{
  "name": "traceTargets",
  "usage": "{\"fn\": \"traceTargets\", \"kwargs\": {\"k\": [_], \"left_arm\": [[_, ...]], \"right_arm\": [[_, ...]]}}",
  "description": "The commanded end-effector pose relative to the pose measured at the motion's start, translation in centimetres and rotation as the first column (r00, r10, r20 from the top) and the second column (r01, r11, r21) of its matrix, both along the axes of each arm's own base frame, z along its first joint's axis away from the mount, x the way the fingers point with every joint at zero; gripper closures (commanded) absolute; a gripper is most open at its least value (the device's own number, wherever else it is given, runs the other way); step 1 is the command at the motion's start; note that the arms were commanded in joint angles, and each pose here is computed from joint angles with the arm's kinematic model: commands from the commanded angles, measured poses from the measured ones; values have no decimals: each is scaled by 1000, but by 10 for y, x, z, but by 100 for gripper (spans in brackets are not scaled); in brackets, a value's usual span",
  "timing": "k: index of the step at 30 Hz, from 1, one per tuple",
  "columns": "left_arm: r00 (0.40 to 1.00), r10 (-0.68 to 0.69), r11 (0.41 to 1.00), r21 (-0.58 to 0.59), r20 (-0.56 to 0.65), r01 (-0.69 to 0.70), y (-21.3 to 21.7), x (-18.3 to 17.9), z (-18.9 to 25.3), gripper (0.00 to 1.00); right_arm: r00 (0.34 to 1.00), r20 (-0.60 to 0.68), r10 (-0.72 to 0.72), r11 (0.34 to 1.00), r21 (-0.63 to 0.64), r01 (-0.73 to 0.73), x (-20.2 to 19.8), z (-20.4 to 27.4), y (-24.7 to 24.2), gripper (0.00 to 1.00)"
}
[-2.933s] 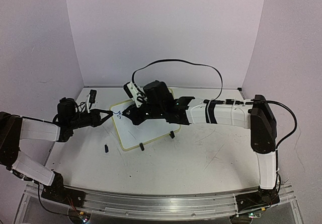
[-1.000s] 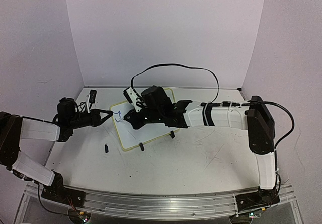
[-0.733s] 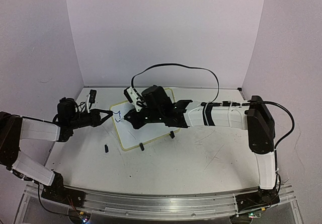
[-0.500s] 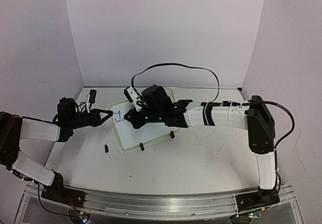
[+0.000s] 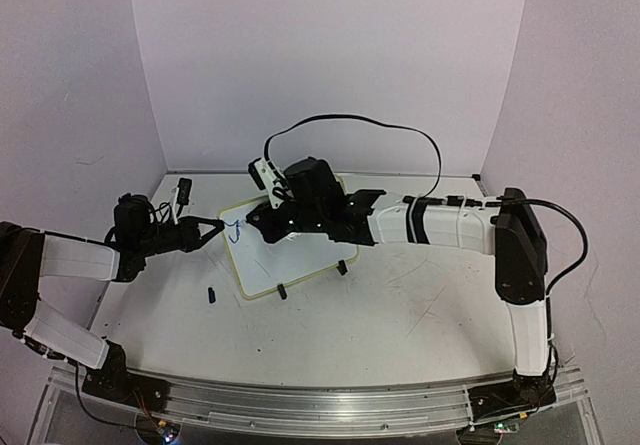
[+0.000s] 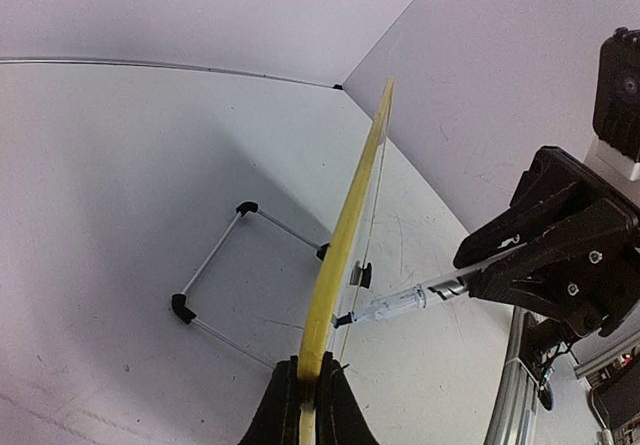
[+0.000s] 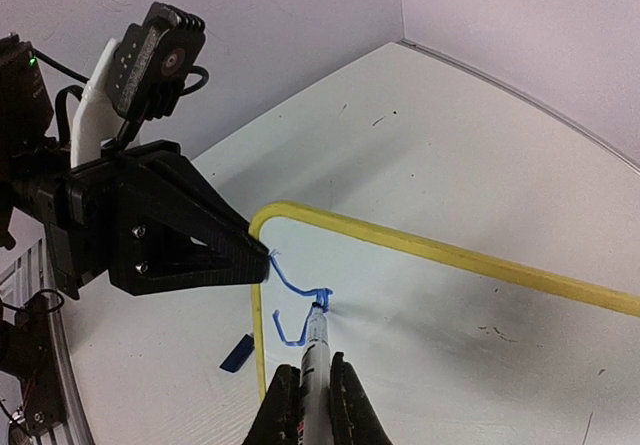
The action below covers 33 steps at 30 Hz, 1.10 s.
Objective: Write a sentence on the whiteboard
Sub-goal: Write on the whiteboard with the whiteboard marker without the cap.
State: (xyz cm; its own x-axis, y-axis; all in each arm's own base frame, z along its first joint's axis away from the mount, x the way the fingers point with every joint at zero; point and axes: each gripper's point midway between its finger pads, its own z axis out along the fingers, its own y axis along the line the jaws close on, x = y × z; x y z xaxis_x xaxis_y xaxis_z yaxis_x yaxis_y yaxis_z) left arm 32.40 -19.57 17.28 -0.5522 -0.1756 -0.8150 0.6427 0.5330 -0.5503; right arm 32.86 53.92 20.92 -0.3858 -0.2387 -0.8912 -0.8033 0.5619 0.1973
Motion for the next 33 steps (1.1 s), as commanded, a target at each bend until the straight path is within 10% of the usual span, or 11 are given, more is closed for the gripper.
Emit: {"fn": "traceTargets", "kwargs": {"k": [1,33], "left_arm": [[998,-31,999,-31,56,33,-4,-2,24,100],[998,-27,999,-30,54,29,-3,0,24,100]], "right_arm": [[998,58,-9,995,103,3,-3,64,-21,100],[999,2,50,993,105,-49,-6,36,-18,100]]}}
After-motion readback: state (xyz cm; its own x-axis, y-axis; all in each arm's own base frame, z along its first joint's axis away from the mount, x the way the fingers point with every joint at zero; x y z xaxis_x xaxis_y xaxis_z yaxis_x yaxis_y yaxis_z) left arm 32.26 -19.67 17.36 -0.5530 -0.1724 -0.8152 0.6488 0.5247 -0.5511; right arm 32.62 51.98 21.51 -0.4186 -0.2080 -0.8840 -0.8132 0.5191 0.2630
